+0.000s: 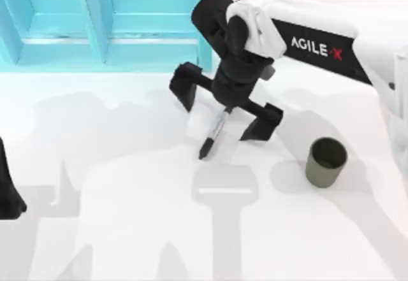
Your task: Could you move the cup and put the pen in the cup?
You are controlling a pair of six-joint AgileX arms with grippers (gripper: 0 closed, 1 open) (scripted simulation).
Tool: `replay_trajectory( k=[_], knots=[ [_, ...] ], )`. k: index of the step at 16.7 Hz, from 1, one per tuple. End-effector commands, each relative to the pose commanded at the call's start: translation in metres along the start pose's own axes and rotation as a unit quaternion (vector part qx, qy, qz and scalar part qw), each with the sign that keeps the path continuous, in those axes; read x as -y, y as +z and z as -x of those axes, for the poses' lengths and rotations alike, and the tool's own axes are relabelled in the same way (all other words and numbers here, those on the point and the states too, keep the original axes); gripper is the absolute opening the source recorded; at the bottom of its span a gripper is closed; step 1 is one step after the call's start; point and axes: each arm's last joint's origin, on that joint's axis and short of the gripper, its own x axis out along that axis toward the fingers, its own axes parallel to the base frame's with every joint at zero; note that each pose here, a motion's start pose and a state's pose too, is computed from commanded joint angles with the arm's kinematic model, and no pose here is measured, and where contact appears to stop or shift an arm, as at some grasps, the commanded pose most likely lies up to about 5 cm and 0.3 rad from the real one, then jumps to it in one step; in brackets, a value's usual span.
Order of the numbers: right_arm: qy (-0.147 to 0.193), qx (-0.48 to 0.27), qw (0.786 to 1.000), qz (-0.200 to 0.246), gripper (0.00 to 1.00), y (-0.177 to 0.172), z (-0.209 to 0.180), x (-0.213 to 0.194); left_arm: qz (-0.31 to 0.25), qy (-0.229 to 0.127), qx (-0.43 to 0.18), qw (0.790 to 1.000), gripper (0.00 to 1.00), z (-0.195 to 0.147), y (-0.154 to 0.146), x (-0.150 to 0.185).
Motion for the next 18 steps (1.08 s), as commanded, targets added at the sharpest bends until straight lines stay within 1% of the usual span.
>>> replay_trajectory(
  k=[12,13,18],
  knots=[
    [0.0,0.0,1.0,0.0,0.02,0.0,0.0,0.0,0.0,0.0,0.0,1.0,1.0,0.0,0.0,0.0],
    [0.0,0.0,1.0,0.0,0.0,0.0,0.0,0.0,0.0,0.0,0.0,1.0,1.0,0.0,0.0,0.0],
    [0.0,0.0,1.0,0.0,0.0,0.0,0.0,0.0,0.0,0.0,0.0,1.0,1.0,0.0,0.0,0.0]
  ],
)
